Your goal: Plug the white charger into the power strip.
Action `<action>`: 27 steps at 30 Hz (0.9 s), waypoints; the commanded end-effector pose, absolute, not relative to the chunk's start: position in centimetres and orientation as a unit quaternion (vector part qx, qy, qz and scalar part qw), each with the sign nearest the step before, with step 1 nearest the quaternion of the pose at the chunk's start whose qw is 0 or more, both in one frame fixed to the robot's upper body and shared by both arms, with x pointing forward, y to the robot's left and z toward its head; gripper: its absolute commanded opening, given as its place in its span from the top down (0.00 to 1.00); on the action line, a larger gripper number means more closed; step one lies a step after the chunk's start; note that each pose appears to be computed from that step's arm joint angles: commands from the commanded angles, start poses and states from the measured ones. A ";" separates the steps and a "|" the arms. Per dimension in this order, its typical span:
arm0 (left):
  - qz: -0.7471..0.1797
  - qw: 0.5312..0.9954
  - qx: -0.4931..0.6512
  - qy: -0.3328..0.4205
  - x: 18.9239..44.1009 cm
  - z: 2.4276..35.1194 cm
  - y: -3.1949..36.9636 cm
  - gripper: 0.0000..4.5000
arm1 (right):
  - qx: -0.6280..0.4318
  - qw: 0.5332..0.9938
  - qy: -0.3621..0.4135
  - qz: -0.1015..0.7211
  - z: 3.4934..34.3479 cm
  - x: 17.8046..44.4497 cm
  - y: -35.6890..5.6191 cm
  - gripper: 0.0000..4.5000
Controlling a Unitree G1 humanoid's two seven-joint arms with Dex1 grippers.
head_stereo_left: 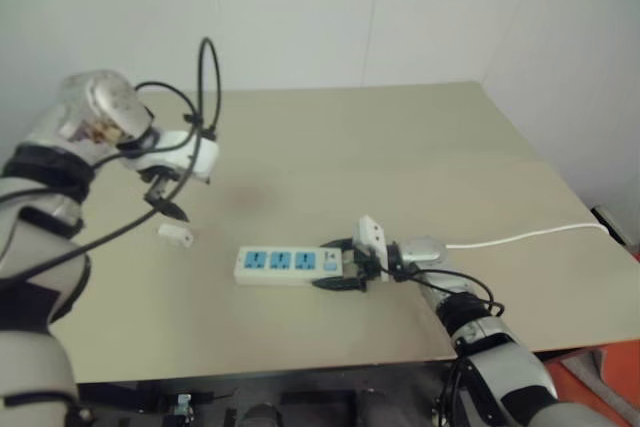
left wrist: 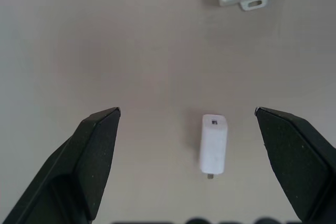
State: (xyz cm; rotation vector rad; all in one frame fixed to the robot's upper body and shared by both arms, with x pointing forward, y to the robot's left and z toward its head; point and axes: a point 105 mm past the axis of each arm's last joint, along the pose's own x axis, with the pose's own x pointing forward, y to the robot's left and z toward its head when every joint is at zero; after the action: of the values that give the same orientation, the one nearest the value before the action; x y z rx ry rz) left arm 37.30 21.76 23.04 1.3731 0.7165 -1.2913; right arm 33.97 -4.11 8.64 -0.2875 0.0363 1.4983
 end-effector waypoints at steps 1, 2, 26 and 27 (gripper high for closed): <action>-0.537 0.532 0.575 0.313 37.4 23.5 22.1 0.00 | -0.141 0.714 0.016 0.686 8.7 33.7 -3.9 0.24; -0.533 0.523 0.580 0.326 37.4 23.2 22.5 0.00 | -0.142 0.714 0.015 0.686 8.6 33.7 -3.9 0.24; -0.480 0.438 0.610 0.453 37.6 16.7 26.7 0.00 | -0.120 0.733 0.002 0.670 8.9 33.0 -3.5 0.24; -0.479 0.438 0.611 0.454 37.6 16.6 26.7 0.00 | -0.119 0.733 0.001 0.669 8.9 32.9 -3.5 0.24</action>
State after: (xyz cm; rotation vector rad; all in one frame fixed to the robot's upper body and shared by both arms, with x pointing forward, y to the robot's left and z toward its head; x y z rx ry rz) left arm 37.57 26.25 16.23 1.5194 1.1347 -1.2168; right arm 33.30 -4.09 8.65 -0.2742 0.0179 1.4555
